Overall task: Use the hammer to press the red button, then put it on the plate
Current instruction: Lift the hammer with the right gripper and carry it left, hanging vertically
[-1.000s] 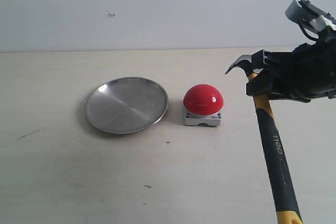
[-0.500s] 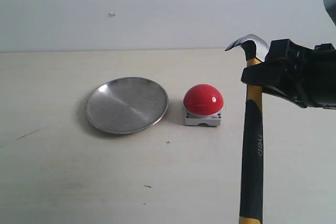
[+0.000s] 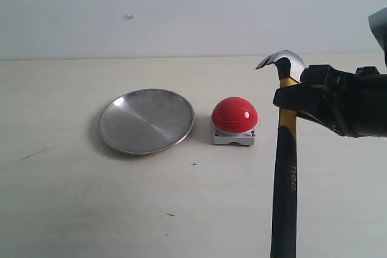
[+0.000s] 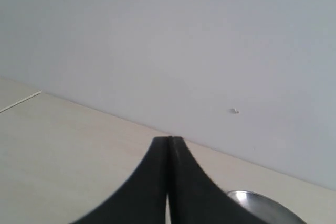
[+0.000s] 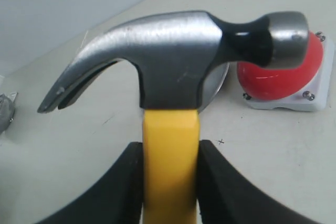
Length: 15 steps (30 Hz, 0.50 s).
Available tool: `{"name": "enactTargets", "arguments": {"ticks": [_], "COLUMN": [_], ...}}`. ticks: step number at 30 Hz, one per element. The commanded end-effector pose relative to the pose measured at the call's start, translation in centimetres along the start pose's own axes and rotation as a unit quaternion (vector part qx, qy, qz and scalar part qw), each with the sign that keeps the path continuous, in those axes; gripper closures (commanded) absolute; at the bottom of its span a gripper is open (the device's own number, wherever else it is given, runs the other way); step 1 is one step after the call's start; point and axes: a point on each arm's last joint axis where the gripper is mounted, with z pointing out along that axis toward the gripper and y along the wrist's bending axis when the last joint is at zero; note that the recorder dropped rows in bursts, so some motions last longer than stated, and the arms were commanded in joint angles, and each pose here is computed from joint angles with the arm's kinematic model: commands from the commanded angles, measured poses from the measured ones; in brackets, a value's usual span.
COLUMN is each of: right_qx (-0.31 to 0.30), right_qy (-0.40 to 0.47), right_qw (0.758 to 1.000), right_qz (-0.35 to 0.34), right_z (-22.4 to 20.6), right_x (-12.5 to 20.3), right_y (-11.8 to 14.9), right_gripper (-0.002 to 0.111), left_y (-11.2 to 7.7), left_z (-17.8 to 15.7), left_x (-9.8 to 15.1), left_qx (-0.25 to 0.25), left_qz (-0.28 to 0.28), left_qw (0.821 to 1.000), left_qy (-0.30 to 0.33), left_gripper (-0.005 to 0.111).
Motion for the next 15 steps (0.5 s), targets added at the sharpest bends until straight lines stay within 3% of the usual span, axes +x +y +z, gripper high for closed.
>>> {"name": "enactTargets", "arguments": {"ticks": [1, 10, 15], "right_qx": [-0.024, -0.028, -0.035], "right_qy": [-0.011, -0.015, -0.009], "right_qw": [1.000, 0.999, 0.999], "right_qz": [0.002, -0.008, -0.008], "right_z": [0.5, 2.3, 3.8], "right_x": [-1.3, -3.8, -5.2], "right_y": [0.6, 0.5, 0.2], "right_gripper": [0.108, 0.108, 0.108], "left_y": [0.0, 0.0, -0.2], "left_z": [-0.1, -0.1, -0.1], "left_x": [-0.2, -0.2, -0.7], "left_qx": [0.002, 0.002, 0.016], "left_qz": [-0.002, -0.008, -0.104], "left_qw": [1.000, 1.000, 0.994], "left_qy": [-0.011, -0.011, -0.038], "left_gripper": [0.107, 0.107, 0.107]}}
